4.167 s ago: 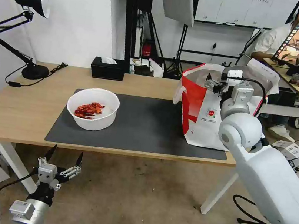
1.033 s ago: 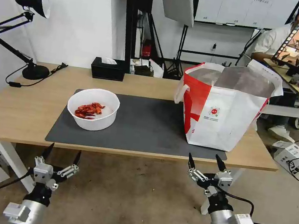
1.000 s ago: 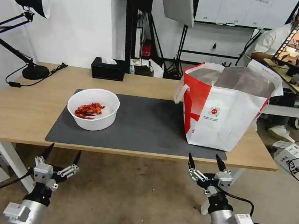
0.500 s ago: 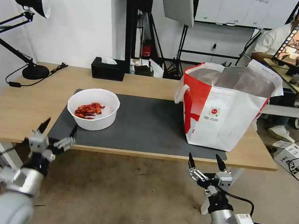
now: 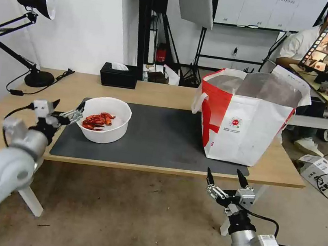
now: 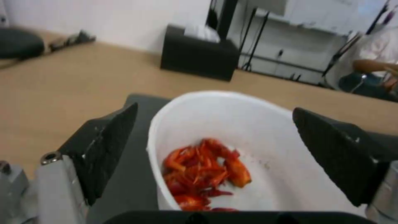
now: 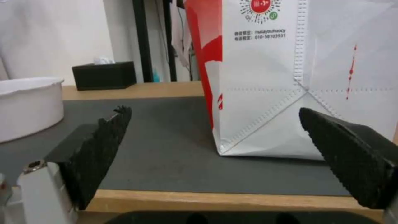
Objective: Pick up the trash from the table and place it into the takeout bag.
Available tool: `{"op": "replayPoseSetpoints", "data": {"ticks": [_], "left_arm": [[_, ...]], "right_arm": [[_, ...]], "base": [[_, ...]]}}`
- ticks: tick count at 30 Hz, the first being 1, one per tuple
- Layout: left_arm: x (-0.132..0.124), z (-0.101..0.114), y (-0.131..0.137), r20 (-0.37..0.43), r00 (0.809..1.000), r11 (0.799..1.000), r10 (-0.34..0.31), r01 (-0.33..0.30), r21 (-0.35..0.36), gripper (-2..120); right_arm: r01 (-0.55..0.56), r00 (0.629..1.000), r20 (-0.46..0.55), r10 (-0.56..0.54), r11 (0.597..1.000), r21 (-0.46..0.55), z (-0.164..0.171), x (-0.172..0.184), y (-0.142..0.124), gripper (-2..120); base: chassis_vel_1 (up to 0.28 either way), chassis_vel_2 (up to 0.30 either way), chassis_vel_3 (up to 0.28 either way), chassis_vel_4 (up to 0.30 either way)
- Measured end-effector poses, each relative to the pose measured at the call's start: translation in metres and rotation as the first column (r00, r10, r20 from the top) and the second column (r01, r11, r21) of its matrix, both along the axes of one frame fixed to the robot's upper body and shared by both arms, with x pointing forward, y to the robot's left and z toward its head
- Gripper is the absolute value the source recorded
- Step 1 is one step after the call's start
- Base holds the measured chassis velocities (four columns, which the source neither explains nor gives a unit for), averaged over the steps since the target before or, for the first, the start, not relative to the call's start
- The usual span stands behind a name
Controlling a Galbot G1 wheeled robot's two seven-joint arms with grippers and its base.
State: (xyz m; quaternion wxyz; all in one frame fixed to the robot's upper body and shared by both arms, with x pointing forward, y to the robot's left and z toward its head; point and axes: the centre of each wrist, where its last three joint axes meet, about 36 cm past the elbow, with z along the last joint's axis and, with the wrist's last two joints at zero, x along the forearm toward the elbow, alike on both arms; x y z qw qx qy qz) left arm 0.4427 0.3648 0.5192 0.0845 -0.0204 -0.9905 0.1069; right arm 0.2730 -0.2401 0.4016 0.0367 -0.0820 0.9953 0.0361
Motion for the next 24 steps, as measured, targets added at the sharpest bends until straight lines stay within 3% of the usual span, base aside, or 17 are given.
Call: {"op": "replayPoseSetpoints", "data": {"ticks": [2, 5, 10, 17, 24], "left_arm": [[0.005, 0.002, 0.001, -0.033, 0.999, 1.0, 0.01, -0.011, -0.009, 100], [0.014, 0.007, 0.012, -0.135, 0.987, 0.996, 0.086, -0.088, -0.013, 100], [0.028, 0.01, 0.024, -0.208, 0.968, 0.99, 0.14, -0.142, 0.004, 100], [0.048, 0.021, 0.031, -0.284, 0.954, 0.987, 0.097, -0.13, -0.098, 100], [0.057, 0.024, 0.035, -0.346, 0.937, 0.986, 0.052, -0.103, -0.131, 100]], "right_arm": [[0.0, 1.0, 0.0, 0.0, 1.0, 0.0, 0.0, 0.0, 0.0, 100], [0.0, 1.0, 0.0, 0.0, 1.0, 0.0, 0.0, 0.0, 0.0, 100], [0.0, 1.0, 0.0, 0.0, 1.0, 0.0, 0.0, 0.0, 0.0, 100], [0.0, 1.0, 0.0, 0.0, 1.0, 0.0, 0.0, 0.0, 0.0, 100], [0.0, 1.0, 0.0, 0.0, 1.0, 0.0, 0.0, 0.0, 0.0, 100]], "base": [[0.0, 0.0, 0.0, 0.0], [0.0, 0.0, 0.0, 0.0], [0.0, 0.0, 0.0, 0.0], [0.0, 0.0, 0.0, 0.0], [0.0, 0.0, 0.0, 0.0]]}}
